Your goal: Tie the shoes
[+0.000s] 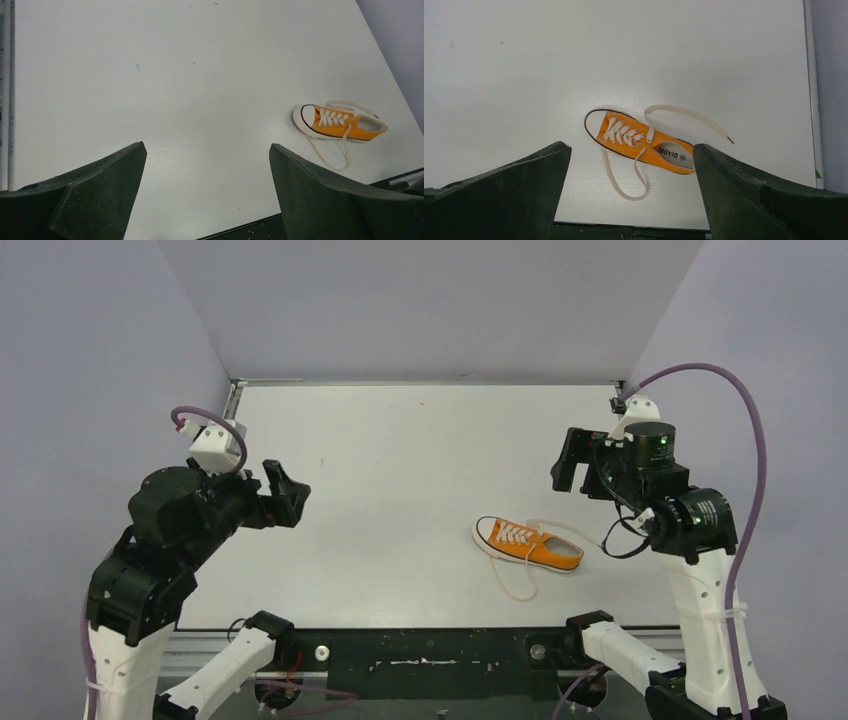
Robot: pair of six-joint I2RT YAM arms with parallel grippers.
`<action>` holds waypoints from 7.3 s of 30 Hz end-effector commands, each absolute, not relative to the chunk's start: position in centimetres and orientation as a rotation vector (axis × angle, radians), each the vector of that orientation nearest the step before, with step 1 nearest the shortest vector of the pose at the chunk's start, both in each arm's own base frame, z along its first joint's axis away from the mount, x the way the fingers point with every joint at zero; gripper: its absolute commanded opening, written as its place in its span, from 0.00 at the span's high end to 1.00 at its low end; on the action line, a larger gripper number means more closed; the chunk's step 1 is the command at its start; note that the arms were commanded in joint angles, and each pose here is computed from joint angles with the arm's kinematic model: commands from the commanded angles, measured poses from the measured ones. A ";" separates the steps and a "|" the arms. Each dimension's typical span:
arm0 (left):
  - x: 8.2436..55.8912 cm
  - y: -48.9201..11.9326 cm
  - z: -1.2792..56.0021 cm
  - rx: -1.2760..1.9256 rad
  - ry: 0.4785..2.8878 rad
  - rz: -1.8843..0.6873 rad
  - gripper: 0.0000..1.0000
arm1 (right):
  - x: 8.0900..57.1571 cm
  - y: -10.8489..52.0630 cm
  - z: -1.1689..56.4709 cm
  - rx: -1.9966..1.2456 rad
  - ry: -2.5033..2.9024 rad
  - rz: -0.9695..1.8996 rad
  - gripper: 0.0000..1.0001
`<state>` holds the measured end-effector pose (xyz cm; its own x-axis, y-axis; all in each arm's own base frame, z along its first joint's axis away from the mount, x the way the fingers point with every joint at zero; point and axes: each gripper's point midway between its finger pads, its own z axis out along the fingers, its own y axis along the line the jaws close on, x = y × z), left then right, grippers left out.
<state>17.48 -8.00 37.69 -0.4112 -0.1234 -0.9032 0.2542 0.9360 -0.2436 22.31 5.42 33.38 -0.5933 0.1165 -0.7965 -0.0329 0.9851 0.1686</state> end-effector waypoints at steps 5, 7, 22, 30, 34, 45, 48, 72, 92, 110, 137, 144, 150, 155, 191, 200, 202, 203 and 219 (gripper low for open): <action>24.8 -7.9 36.9 0.015 1.955 -0.314 0.05 | 26.8 0.8 29.1 0.229 2.172 -0.034 0.00; 26.0 -8.6 36.2 0.037 1.972 -0.313 0.04 | 26.9 -0.1 27.5 0.274 2.215 -0.074 0.00; 29.9 -17.7 32.7 0.241 1.992 -0.707 0.03 | 24.7 -3.9 15.7 0.777 2.480 0.228 0.00; 28.1 -20.2 33.0 0.380 1.900 -0.815 0.04 | 23.7 -3.3 10.2 1.058 2.389 0.589 0.00; 27.5 -20.3 33.4 0.404 1.856 -0.826 0.04 | 23.3 -1.5 8.5 1.129 2.344 0.785 0.00; 27.9 -21.1 33.5 0.399 1.829 -0.919 0.04 | 23.5 8.3 6.6 0.973 2.365 0.960 0.01; 28.1 -20.9 33.2 0.394 1.835 -0.901 0.04 | 23.5 13.5 8.1 0.917 2.294 1.028 0.00; 31.9 -25.8 16.9 0.417 2.304 -0.938 0.24 | 26.6 12.7 7.5 -0.160 2.765 0.320 0.15; 28.8 -33.8 5.0 0.293 2.341 -1.260 0.56 | 33.3 9.2 5.7 -0.185 2.747 0.150 0.20; 29.0 -31.9 5.3 0.299 2.349 -1.149 0.92 | 31.5 8.3 2.5 -0.164 2.845 0.122 0.22; 32.6 -32.8 12.6 0.513 2.216 -1.077 1.00 | 32.1 8.8 7.1 -0.310 2.635 0.055 0.43; 32.7 -33.0 12.3 0.536 2.207 -1.094 0.98 | 34.7 14.0 6.2 -0.842 2.414 0.343 0.45; 32.8 -33.6 12.4 0.571 2.189 -1.123 0.95 | 34.8 15.5 4.3 -0.994 2.412 0.486 0.49; 33.2 -33.7 12.8 0.574 2.173 -1.124 0.96 | 33.9 16.5 2.9 -1.068 2.435 0.547 0.50; 32.8 -36.2 14.6 0.797 1.742 -1.183 0.94 | 31.2 21.3 17.5 -0.907 2.042 0.702 1.00; 32.0 -36.8 14.5 0.819 1.709 -1.255 0.90 | 32.5 21.7 17.6 -0.901 2.043 0.696 1.00; 31.8 -36.9 14.4 0.822 1.707 -1.271 0.88 | 32.5 21.8 17.6 -0.909 2.047 0.696 1.00; 31.7 -36.9 14.3 0.825 1.705 -1.279 0.86 | 32.6 21.7 17.5 -0.907 2.051 0.690 1.00; 31.7 -36.7 14.1 0.789 1.723 -1.320 0.70 | 32.4 21.6 17.0 -0.940 2.058 0.693 1.00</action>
